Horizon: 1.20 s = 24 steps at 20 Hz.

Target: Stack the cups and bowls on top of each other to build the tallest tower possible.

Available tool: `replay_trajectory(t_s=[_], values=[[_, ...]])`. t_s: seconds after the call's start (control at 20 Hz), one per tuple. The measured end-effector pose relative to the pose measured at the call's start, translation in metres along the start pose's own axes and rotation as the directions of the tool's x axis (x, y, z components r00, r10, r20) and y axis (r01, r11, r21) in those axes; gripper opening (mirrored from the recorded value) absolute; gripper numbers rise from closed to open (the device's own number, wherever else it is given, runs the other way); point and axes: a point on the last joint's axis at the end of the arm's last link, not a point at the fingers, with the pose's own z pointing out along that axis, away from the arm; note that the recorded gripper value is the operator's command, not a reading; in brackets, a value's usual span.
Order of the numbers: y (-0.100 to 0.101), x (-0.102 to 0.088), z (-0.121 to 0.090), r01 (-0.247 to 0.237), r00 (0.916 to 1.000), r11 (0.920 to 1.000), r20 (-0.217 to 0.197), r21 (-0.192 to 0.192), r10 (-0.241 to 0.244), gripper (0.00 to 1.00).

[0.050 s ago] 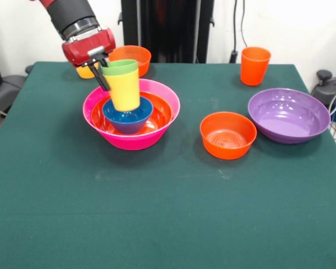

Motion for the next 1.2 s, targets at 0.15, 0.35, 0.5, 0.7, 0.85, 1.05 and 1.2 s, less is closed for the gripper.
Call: replay_trajectory(t_s=[0.15, 0.35, 0.5, 0.7, 0.85, 1.05, 1.2], values=[[0.002, 0.005, 0.002, -0.006, 1.0000, 1.0000, -0.006, -0.006, 0.006, 0.00], [0.004, 0.010, 0.004, -0.013, 0.9998, 0.9999, -0.013, -0.011, 0.013, 0.00], [0.006, 0.013, 0.006, -0.018, 0.9997, 0.9997, -0.018, -0.016, 0.017, 0.00], [0.008, 0.016, 0.008, -0.019, 0.9995, 0.9996, -0.024, -0.021, 0.019, 0.00], [0.010, 0.018, 0.013, -0.019, 0.9994, 0.9994, -0.029, -0.030, 0.018, 0.00], [0.009, 0.016, 0.021, -0.003, 0.9995, 0.9991, -0.032, -0.042, 0.002, 0.00], [0.009, 0.015, 0.024, 0.005, 0.9995, 0.9989, -0.032, -0.047, -0.007, 0.00]])
